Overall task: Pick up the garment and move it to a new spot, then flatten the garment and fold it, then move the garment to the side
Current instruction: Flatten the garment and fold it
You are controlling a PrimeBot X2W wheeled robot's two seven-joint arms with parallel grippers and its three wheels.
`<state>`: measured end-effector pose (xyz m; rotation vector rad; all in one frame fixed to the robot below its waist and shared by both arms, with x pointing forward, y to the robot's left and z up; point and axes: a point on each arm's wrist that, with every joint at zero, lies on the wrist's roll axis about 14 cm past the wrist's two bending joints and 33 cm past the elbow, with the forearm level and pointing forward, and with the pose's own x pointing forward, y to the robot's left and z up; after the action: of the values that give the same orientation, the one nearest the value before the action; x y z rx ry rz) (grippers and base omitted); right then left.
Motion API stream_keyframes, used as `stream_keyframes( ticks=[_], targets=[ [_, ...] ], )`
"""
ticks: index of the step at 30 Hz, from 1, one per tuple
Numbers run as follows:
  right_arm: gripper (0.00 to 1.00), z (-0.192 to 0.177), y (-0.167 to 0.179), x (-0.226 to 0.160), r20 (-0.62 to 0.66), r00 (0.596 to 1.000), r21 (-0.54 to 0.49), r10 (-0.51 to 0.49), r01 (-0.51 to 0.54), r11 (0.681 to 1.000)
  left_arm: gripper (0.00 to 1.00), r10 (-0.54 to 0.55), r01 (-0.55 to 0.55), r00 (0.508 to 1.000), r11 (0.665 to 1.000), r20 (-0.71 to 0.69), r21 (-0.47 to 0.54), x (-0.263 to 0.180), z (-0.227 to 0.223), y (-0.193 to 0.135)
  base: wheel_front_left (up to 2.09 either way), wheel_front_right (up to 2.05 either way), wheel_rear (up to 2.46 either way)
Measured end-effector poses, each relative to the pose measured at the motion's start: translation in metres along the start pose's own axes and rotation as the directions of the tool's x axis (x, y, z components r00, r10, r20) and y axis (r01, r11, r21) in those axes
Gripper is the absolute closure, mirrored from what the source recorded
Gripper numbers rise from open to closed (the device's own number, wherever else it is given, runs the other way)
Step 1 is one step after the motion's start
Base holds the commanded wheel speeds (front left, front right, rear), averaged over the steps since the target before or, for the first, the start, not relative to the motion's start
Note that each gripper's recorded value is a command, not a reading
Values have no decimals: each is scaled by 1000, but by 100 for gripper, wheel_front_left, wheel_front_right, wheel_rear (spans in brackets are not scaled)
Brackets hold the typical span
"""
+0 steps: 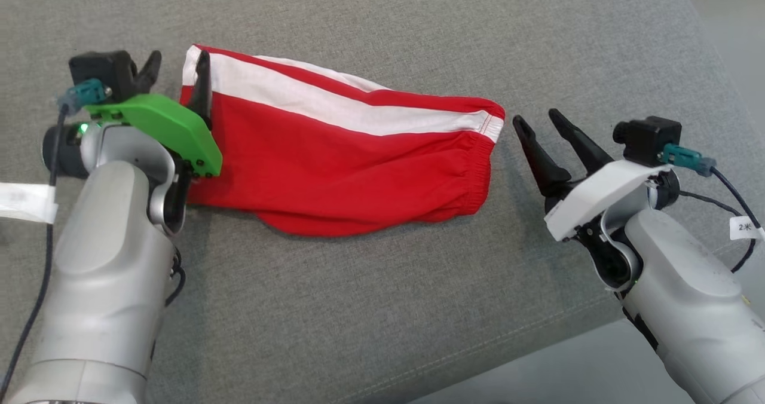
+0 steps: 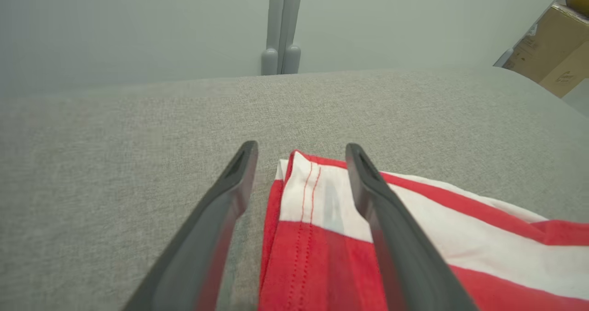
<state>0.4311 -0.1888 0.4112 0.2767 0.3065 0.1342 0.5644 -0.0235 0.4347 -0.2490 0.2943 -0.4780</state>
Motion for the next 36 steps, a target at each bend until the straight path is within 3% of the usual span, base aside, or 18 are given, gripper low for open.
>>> stream_keyframes(
  ticks=[7, 14, 22, 23, 25, 26, 27, 36],
  targets=[
    [0, -6, -5, -17, 7, 1000, 17, -25, 25, 1000, 0, 32, -42, 988, 997, -154, -63, -34, -47, 7, 0, 0, 0],
    [0, 6, 5, -24, 51, 999, 27, -6, 5, 1000, 0, 79, -101, 974, 990, -210, -95, -52, -56, 19, 0, 0, 0],
    [0, 18, 0, -33, 94, 995, 18, -23, 21, 1000, 0, 27, -74, 955, 986, -295, -150, -52, -73, -1, 0, 0, 0],
    [0, 20, -2, -34, 103, 994, 22, -29, 27, 999, 11, 24, -72, 953, 986, -303, -149, -53, -75, -2, 0, 0, 0],
    [0, 23, -4, -36, 115, 993, 23, -35, 33, 999, 60, 24, -73, 950, 986, -313, -147, -53, -77, -2, 0, 0, 0],
    [0, 26, -3, -36, 122, 992, 21, -34, 32, 999, 72, 25, -75, 948, 986, -316, -146, -54, -78, -2, 0, 0, 0],
    [0, 28, -3, -36, 131, 991, 22, -34, 31, 999, 100, 26, -76, 948, 986, -319, -146, -54, -79, -2, 0, 0, 0],
    [0, 36, -5, -43, 170, 984, 32, -47, 42, 999, 100, 26, -69, 950, 989, -311, -131, -61, -75, -4, 0, 0, 0]
  ],
)
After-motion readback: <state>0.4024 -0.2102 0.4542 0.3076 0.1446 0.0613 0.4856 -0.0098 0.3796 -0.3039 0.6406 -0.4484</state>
